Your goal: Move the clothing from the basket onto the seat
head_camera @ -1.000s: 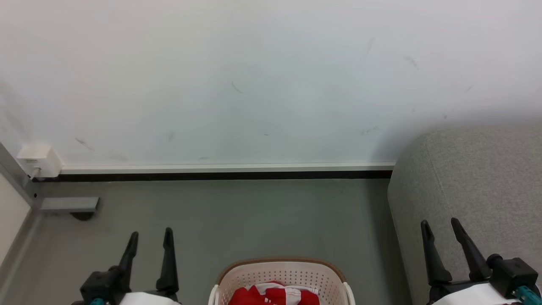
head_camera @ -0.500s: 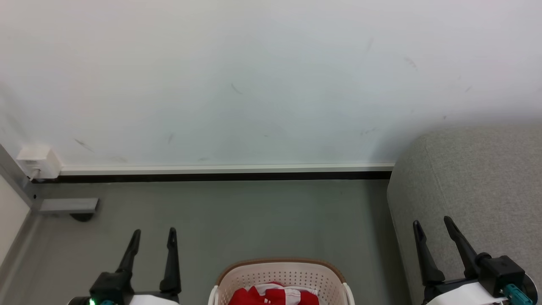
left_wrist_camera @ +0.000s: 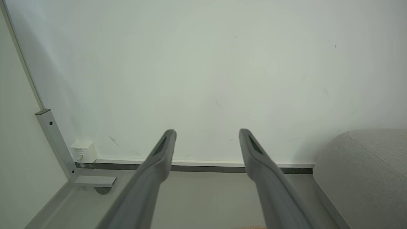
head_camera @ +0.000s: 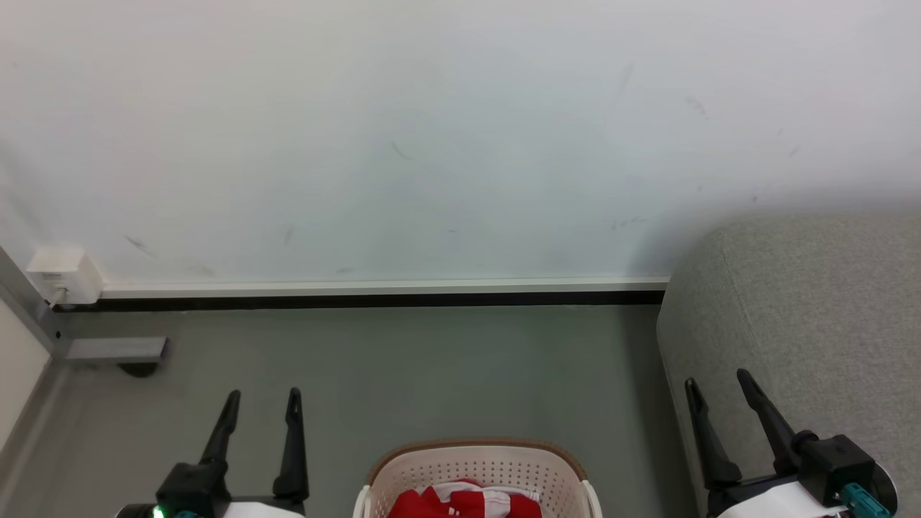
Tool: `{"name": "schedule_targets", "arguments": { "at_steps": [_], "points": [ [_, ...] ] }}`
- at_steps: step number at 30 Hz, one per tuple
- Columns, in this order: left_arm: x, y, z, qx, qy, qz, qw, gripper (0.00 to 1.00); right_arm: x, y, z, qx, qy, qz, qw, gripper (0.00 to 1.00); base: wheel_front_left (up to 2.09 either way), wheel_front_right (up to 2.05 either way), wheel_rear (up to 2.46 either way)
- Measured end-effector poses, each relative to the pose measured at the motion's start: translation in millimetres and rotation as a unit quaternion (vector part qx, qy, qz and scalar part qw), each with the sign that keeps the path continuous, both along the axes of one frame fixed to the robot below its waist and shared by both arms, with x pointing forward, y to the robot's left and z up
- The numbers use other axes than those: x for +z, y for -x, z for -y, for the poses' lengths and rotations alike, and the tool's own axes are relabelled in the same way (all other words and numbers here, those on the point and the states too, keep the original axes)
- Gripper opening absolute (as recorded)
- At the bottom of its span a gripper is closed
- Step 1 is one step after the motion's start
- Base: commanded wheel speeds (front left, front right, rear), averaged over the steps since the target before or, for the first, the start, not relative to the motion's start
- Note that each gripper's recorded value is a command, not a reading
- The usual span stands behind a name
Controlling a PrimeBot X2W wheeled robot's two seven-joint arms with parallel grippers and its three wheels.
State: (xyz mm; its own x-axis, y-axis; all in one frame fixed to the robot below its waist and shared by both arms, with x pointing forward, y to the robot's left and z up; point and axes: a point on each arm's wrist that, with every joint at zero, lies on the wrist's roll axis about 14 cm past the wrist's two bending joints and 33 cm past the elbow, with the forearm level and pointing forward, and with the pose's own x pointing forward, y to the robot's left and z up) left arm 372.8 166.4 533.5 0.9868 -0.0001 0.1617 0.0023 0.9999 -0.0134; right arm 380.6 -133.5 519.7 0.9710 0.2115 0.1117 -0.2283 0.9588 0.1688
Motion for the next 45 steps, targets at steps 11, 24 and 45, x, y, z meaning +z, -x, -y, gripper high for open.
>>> {"name": "schedule_targets", "arguments": {
  "at_steps": [11, 24, 45],
  "points": [
    [-1.2, 0.2, 0.1, -0.001, 0.001, -0.002, 1.0, 1.0, 0.0, 0.9, -3.3, 0.008, -0.002, -0.001, 1.0, 1.0, 0.0, 0.0, 0.0],
    [-3.2, -1.4, 4.0, -0.008, 0.003, -0.005, 1.0, 1.0, -0.6, 2.3, -1.0, 0.007, -0.001, -0.002, 1.0, 1.0, 0.0, 0.0, 0.0],
    [-40.7, -50.6, 43.0, -0.061, 0.026, -0.057, 0.996, 1.0, 3.0, -31.5, 26.6, -0.026, -0.01, 0.007, 1.0, 1.0, 0.0, 0.0, 0.0]
  ]
}}
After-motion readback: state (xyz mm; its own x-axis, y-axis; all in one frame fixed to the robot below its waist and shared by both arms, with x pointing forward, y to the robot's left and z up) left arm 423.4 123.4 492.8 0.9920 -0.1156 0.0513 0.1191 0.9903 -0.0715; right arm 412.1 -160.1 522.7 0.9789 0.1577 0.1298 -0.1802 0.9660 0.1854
